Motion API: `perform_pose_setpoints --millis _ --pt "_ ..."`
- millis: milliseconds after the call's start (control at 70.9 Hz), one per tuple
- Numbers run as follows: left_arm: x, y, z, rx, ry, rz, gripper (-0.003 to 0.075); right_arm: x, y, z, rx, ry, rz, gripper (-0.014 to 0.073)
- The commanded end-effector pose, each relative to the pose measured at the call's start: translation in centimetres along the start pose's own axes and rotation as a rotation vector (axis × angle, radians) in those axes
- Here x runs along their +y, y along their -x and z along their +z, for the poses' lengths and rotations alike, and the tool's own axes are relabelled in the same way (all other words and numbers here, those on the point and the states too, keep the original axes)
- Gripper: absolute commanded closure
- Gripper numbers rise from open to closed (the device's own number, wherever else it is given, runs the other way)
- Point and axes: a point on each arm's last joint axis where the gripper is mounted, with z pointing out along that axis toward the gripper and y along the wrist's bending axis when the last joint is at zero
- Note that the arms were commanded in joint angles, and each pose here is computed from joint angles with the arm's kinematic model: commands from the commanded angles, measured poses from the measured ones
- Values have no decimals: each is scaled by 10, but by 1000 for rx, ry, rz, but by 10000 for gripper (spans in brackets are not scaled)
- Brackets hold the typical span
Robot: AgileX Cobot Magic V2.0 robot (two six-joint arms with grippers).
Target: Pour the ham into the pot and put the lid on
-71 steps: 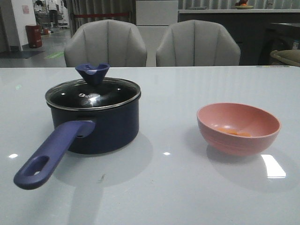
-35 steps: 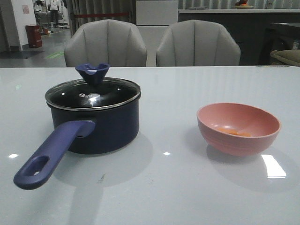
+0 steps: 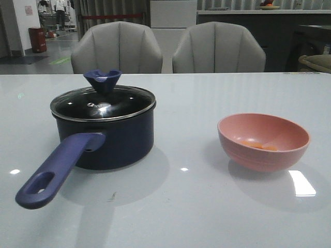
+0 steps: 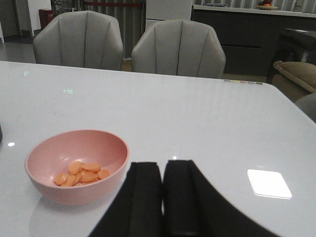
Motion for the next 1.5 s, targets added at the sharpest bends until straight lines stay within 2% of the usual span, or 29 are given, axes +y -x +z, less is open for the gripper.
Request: perform_pose_setpoints --millis 0,226,522,733,1001,1382,1439,1481 --pt "-22 25 12 -34 -84 25 83 0 10 -2 -104 -1 -10 430" --pt "-67 44 77 107 -160 56 83 0 10 -2 -104 -1 -10 430" --pt "-105 57 141 291 -18 132 83 0 10 -2 -104 -1 -10 430" --pt "-115 64 168 393 11 109 83 0 10 -2 -104 -1 -10 430" --pt "-126 63 185 427 13 95 83 0 10 -2 -104 -1 -10 430" --pt "-124 55 201 465 52 63 86 0 10 -2 -104 -1 -10 430" --pt "-124 54 202 465 53 61 119 0 10 -2 -104 -1 -10 430" --pt "-124 52 205 471 55 60 171 0 10 -2 -104 -1 -10 430"
